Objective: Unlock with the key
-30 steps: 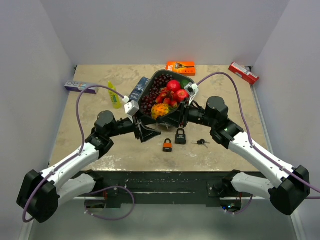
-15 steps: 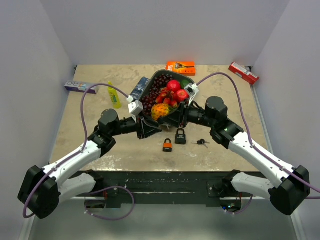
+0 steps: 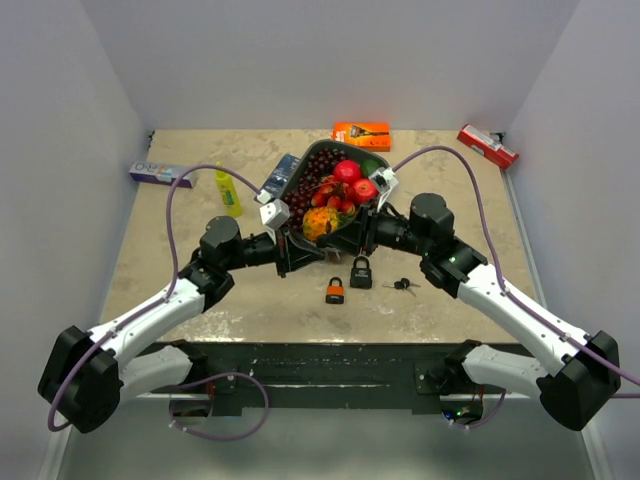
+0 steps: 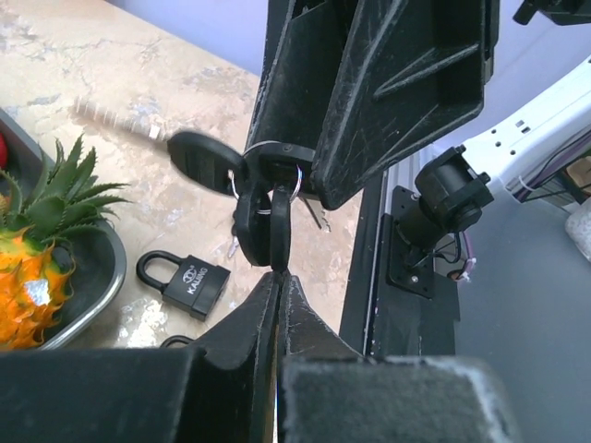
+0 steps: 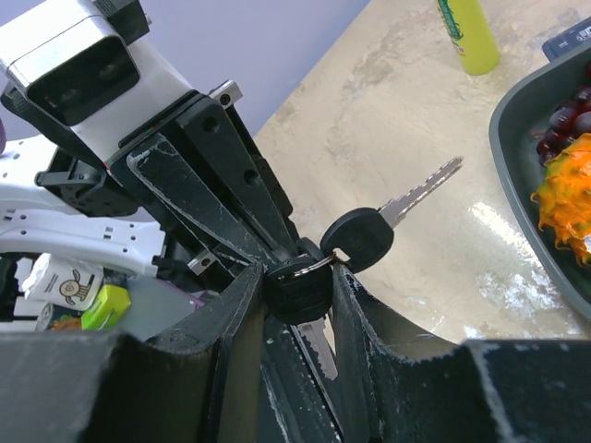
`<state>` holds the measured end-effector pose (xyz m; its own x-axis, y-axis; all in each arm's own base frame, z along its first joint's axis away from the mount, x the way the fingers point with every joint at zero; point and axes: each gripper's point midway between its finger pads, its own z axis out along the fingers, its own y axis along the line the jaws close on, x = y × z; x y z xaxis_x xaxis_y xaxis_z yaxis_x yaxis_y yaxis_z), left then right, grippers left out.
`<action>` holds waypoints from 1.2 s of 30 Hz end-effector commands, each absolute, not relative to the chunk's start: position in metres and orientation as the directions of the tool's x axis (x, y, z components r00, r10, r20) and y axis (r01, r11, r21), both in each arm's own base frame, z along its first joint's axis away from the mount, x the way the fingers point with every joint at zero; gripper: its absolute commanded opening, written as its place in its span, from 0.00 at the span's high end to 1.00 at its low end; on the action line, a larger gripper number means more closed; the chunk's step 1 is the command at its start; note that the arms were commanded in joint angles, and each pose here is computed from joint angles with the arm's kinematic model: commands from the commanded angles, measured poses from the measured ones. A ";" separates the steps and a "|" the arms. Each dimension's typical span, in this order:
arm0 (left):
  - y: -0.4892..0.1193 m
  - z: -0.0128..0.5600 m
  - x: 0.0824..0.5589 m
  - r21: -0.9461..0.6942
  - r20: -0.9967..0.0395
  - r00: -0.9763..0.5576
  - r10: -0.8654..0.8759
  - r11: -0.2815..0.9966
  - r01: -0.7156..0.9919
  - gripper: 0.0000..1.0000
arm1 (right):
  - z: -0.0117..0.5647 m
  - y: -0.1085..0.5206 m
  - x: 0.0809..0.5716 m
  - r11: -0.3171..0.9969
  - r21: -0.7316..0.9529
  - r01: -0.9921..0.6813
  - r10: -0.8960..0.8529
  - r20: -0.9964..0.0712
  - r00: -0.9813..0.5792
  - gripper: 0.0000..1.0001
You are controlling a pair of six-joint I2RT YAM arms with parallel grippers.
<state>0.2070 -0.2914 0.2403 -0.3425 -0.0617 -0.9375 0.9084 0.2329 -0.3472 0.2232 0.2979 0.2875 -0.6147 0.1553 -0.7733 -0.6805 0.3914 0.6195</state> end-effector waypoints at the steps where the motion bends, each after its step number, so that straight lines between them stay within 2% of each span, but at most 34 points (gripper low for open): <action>1: -0.290 0.264 0.214 -0.257 -0.966 -0.244 -0.083 0.263 0.930 1.00 | 0.309 0.295 0.228 0.408 0.571 -0.712 0.183 -0.815 -0.549 0.94; 7: -0.270 0.250 0.232 -0.133 -0.984 -0.168 0.050 0.412 0.902 1.00 | 0.295 0.283 0.237 0.501 0.532 -0.683 0.171 -0.834 -0.524 0.91; 8: -0.267 0.247 0.236 -0.078 -0.988 -0.128 0.089 0.429 0.900 1.00 | 0.287 0.280 0.237 0.522 0.530 -0.668 0.157 -0.830 -0.536 0.88; 10: -0.259 0.240 0.241 -0.062 -0.980 -0.143 0.137 0.475 0.878 1.00 | 0.280 0.276 0.238 0.547 0.520 -0.656 0.141 -0.830 -0.540 0.85; 13: -0.254 0.236 0.243 0.019 -0.976 -0.085 0.200 0.469 0.883 1.00 | 0.275 0.271 0.239 0.572 0.510 -0.643 0.139 -0.832 -0.537 0.70; 14: -0.255 0.238 0.243 0.031 -0.976 -0.072 0.203 0.463 0.886 1.00 | 0.275 0.270 0.240 0.579 0.508 -0.638 0.142 -0.833 -0.535 0.60; 17: -0.252 0.234 0.237 0.064 -0.969 -0.052 0.240 0.452 0.890 1.00 | 0.279 0.271 0.238 0.566 0.511 -0.647 0.145 -0.834 -0.532 0.48; 22: -0.255 0.232 0.227 0.105 -0.960 -0.017 0.280 0.415 0.904 1.00 | 0.287 0.281 0.222 0.465 0.480 -0.744 0.098 -0.863 -0.496 0.38; 24: -0.260 0.227 0.217 0.078 -0.958 -0.029 0.287 0.355 0.932 1.00 | 0.282 0.286 0.210 0.402 0.460 -0.792 0.048 -0.874 -0.484 0.37; 29: -0.270 0.225 0.197 0.001 -0.950 -0.073 0.304 0.238 0.971 1.00 | 0.266 0.289 0.206 0.366 0.395 -0.843 -0.014 -0.903 -0.429 0.36; 36: -0.278 0.226 0.177 -0.099 -0.943 -0.137 0.302 0.137 0.986 1.00 | 0.257 0.299 0.198 0.329 0.365 -0.871 -0.053 -0.914 -0.403 0.46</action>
